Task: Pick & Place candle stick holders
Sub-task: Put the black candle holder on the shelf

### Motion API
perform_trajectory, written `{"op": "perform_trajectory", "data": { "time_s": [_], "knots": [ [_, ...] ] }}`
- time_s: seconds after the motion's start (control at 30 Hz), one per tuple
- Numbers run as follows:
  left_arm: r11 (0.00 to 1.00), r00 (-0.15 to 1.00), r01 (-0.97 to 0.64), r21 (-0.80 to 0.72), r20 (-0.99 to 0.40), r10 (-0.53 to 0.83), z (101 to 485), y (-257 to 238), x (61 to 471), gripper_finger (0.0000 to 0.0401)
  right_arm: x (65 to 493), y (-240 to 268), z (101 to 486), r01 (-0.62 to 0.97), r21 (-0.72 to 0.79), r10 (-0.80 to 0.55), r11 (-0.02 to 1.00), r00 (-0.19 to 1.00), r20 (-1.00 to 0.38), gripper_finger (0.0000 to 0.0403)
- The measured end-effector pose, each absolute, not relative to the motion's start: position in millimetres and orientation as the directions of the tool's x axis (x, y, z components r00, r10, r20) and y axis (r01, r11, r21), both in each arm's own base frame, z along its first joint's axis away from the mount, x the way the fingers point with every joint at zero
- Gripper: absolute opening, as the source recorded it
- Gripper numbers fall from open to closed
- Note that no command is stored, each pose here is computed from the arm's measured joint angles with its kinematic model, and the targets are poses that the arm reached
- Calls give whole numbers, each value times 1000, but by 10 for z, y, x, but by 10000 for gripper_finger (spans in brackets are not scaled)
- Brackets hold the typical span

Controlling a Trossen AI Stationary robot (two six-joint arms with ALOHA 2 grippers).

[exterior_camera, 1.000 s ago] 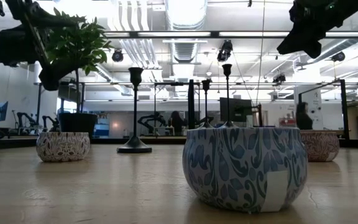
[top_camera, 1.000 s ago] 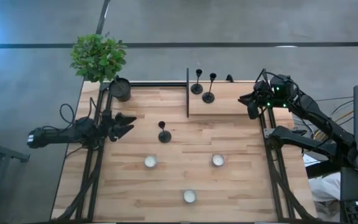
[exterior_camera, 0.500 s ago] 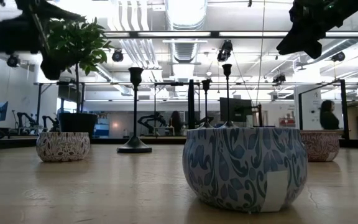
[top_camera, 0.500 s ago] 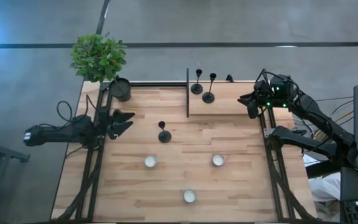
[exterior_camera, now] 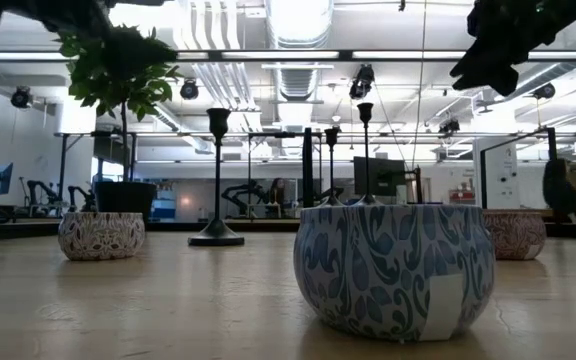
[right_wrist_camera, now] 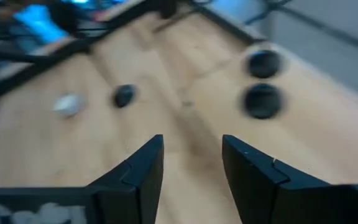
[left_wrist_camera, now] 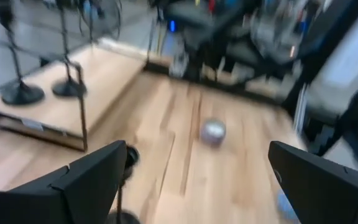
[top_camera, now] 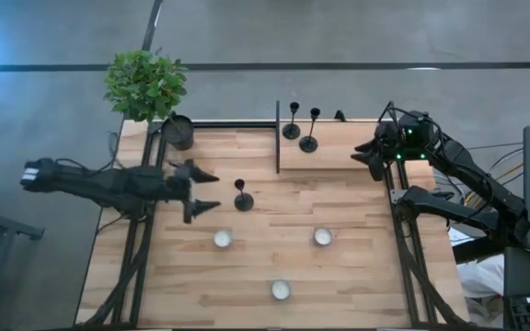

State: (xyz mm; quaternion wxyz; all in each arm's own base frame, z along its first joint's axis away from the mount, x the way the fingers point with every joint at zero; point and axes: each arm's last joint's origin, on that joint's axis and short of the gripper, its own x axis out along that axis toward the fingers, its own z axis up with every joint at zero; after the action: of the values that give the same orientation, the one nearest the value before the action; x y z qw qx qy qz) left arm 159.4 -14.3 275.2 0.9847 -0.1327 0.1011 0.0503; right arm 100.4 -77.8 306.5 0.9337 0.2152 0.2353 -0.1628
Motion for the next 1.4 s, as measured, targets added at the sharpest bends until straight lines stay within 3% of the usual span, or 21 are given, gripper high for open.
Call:
{"op": "perform_trajectory", "data": {
  "time_s": [0.1,0.2,0.5,0.73,0.93,1.2,1.4],
  "knots": [
    [968,963,-119,-223,-265,57,2724,-178,1654,399,1029,-701,3082,269,432,-44,861,885,-463,137],
    [968,964,-121,-220,-260,61,2771,-178,1656,394,1041,-592,3108,192,459,31,867,899,-436,117],
    [966,965,-132,-224,-253,73,2774,-160,1555,367,1216,-157,3329,69,372,22,926,972,-236,52],
    [969,957,-135,-206,-280,74,2741,-163,1571,365,1454,332,3116,182,162,-114,970,928,-356,14],
    [983,891,-155,-95,-443,98,2538,-165,1632,365,1504,552,3039,358,-5,-341,934,885,-316,9],
    [982,838,-187,-3,-523,158,2236,-170,1780,365,1560,603,2951,397,13,-371,918,869,-329,8],
    [974,873,-228,-8,-445,201,1966,-164,1847,365,1604,626,2861,398,43,-366,917,878,-309,8]
  ]
}}
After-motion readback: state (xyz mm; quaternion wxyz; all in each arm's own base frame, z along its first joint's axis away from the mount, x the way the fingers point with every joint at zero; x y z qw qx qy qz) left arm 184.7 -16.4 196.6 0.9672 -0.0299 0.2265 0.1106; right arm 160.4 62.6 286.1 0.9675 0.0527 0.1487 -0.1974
